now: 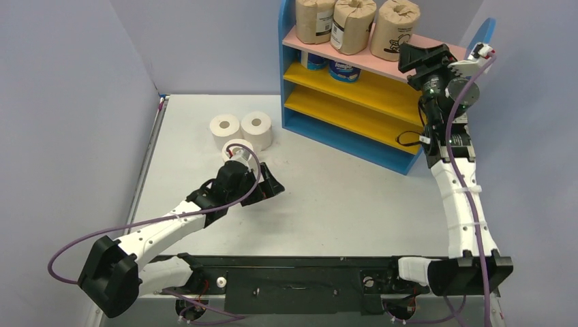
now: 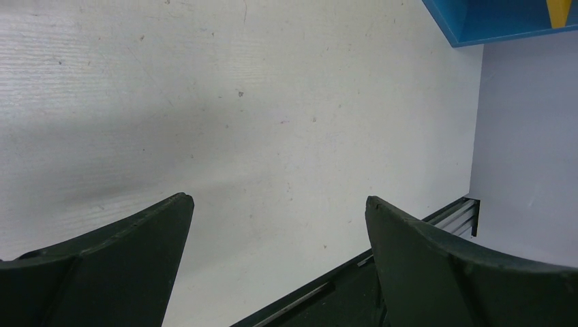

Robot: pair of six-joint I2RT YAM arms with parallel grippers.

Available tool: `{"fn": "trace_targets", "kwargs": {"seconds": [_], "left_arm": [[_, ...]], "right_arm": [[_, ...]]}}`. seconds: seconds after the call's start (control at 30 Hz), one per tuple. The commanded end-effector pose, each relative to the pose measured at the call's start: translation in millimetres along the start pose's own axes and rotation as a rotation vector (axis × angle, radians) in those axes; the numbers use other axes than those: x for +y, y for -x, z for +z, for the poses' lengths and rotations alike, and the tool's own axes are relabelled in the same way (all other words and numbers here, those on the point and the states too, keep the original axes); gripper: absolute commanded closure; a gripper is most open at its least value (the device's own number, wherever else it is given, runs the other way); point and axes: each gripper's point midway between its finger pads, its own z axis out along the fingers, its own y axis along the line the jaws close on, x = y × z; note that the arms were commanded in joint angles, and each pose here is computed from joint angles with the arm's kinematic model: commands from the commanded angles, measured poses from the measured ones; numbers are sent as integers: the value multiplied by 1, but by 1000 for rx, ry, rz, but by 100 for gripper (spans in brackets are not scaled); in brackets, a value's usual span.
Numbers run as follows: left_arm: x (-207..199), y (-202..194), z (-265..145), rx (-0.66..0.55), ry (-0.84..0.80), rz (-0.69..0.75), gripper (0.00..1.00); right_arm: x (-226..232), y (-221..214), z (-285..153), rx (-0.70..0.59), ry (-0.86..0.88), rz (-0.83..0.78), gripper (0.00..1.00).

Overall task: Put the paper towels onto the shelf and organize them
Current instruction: Place the paper towel on the shelf.

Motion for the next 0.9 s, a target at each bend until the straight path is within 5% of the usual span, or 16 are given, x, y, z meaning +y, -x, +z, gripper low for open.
{"fn": "trace_targets", "kwargs": {"seconds": [0.0,0.13,0.3,0.43,0.87], "left_arm": [[-13,17,-10,-59,-32,17,2],[-15,18,-13,-69,-40,15,2],[-14,19,-18,-81,-42,10,2],[-11,17,-22,-81,-36,12,2],[-4,32,-26,-130,24,56,3]], "right_arm": [[42,22,-35,-76,76,-62,37],[77,10,-41,-34,119,-142,43],[97,-26,-19,47,171,-129,71],[121,-50,-3,82,251,-113,80],[114,-100,60,69,203,-99,84]]}}
